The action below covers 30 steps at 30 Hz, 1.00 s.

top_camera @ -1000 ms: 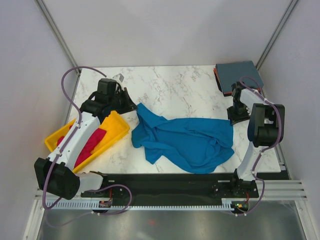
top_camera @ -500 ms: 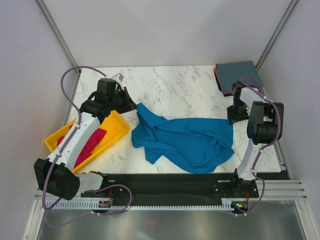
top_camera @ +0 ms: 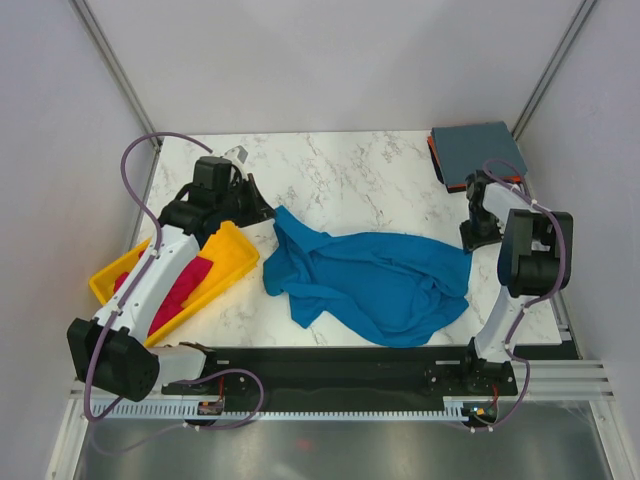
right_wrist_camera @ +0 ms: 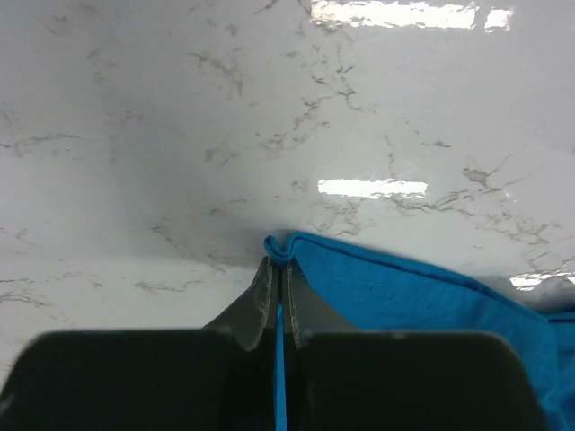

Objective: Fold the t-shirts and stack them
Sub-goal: Flatten the tshirt out

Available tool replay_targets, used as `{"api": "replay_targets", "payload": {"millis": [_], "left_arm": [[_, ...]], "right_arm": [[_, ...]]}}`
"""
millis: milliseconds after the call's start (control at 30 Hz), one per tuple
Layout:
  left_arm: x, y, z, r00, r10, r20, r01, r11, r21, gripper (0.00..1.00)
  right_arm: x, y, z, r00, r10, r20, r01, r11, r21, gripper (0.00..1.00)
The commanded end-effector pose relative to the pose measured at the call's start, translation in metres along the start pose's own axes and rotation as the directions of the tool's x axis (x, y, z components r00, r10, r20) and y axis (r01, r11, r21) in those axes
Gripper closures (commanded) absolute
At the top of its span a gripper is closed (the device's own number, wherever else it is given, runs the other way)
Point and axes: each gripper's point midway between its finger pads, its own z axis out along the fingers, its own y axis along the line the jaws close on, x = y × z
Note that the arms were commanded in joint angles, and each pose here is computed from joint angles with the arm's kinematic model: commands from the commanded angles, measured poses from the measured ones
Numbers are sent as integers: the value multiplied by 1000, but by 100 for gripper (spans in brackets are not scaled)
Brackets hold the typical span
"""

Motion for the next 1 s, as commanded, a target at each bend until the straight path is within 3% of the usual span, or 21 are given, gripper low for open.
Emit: {"api": "replay_targets", "payload": {"millis": [0,100,200,300,333,467,533,667,833,967], "left_arm": [[-15,-21,-13,998,7,57,-12,996,85,98],[-20,-24,-15,997,5,71,-12,996,88,98],[-41,-32,-21,993,30,117,-40,996,83,98],[-73,-44,-30,988,48,148,-56,997,52,98],[-100,-61,-48,975,63,213,-79,995,67,98],[-149,-89,-86,949,63,310,-87,994,65,98],[-174,-113,-122,917,54,396,-104,989,105,98],[-183,-143,-177,888,-19,459,-89,973,212,98],[-152,-165,-243,876,-76,476,-113,927,357,98],[-119,-169,-310,838,-119,533,-148,891,430,98]], "right_arm": [[-19,-26,-2,995,-62,80,57,997,59,100],[-28,-10,-22,986,-129,101,133,990,-38,100],[-43,29,-66,964,-219,151,250,939,-236,100],[-57,65,-144,932,-283,228,360,802,-476,100],[-71,74,-190,925,-250,286,373,734,-567,100],[-111,69,-312,876,-144,459,460,534,-709,100],[-130,50,-374,855,-48,516,479,453,-752,100],[-150,1,-442,818,66,571,512,367,-777,100],[-156,-94,-496,773,206,600,545,269,-794,100],[-161,-172,-519,735,331,591,544,233,-806,100]]}}
